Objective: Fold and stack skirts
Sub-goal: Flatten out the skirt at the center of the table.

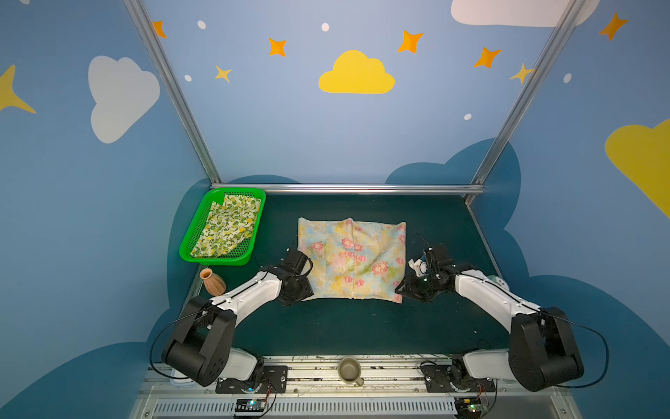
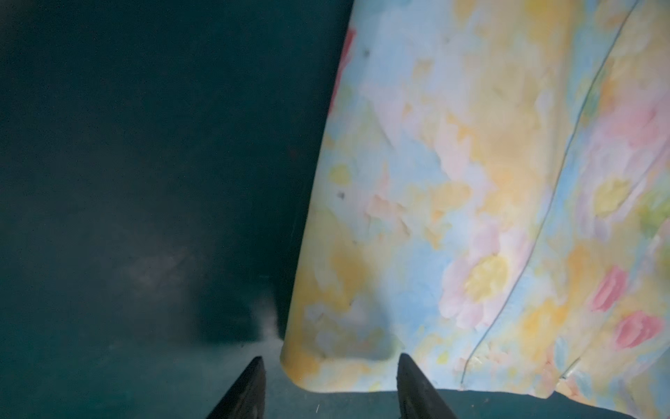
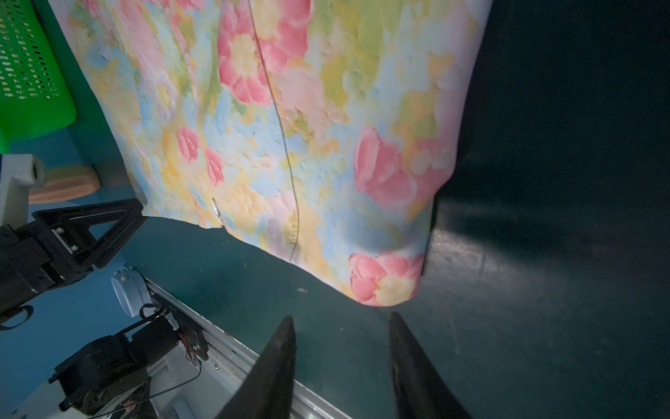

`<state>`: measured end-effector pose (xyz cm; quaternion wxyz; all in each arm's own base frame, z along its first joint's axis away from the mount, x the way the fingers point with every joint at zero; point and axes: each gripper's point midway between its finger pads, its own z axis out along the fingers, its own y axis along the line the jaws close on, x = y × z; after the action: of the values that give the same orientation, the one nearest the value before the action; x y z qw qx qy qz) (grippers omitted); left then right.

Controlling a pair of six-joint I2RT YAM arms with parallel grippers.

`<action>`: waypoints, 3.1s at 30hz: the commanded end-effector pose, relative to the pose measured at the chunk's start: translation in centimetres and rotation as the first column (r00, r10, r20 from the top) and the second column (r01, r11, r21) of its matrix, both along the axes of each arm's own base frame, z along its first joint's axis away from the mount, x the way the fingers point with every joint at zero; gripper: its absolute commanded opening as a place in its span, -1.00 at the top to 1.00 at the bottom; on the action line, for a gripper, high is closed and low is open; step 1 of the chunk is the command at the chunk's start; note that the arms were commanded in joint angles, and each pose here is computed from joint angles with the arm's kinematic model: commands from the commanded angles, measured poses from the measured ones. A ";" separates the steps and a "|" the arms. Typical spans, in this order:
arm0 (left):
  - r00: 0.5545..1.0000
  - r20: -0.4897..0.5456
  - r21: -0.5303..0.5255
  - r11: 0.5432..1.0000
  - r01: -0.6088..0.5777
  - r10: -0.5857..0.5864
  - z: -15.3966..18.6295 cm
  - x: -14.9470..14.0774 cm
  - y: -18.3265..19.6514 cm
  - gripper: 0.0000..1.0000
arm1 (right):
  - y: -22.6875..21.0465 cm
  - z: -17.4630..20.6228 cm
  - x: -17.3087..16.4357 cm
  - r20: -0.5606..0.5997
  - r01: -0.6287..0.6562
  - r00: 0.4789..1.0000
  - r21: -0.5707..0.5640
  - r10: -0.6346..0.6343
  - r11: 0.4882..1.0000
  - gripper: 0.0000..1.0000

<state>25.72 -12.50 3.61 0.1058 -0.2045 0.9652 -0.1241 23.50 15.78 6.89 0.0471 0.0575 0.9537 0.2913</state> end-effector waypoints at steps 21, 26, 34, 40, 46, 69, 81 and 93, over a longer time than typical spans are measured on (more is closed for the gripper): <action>0.998 0.044 -0.070 0.997 -0.030 0.033 -2.2 0.7 0.3 0.28 | -1.2 -0.8 0.2 -0.057 0.088 0.995 0.125 -0.081 0.988 0.20; 0.999 0.033 -0.059 0.998 -0.024 0.026 -2.6 0.5 0.1 0.56 | -1.2 -2.1 -1.1 -0.102 0.105 0.991 0.130 -0.092 0.986 0.17; 0.999 0.039 -0.056 0.998 -0.031 0.033 -2.5 0.4 0.3 0.91 | -1.1 -3.0 -1.7 -0.123 0.128 0.986 0.150 -0.110 0.980 0.09; 0.999 0.041 -0.063 0.998 -0.029 0.031 -2.5 0.3 0.2 0.91 | -1.0 -3.9 -0.7 -0.119 0.146 0.984 0.147 -0.129 0.978 0.07; 0.998 0.046 -0.073 0.997 -0.032 0.035 -2.3 0.5 0.0 0.91 | -1.0 -4.9 0.4 -0.122 0.156 0.983 0.136 -0.139 0.978 0.17; 0.897 0.394 -0.221 0.968 -0.117 0.198 17.0 10.9 2.8 0.91 | -1.3 12.4 9.8 0.156 0.114 0.975 0.261 -0.158 0.959 1.00; 0.707 0.606 -0.343 0.922 -0.181 0.365 29.9 8.6 8.2 0.91 | -2.0 25.6 5.2 0.527 0.000 0.824 0.367 -0.208 0.930 1.00; 0.713 0.601 -0.390 0.911 -0.133 0.361 30.4 13.9 7.4 0.91 | -3.2 25.5 11.4 0.544 0.012 0.803 0.393 -0.244 0.919 1.00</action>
<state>36.32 -8.73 32.81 0.3633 -0.2508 0.8172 -0.3707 31.35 14.54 32.35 0.3071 0.0169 0.8162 0.4891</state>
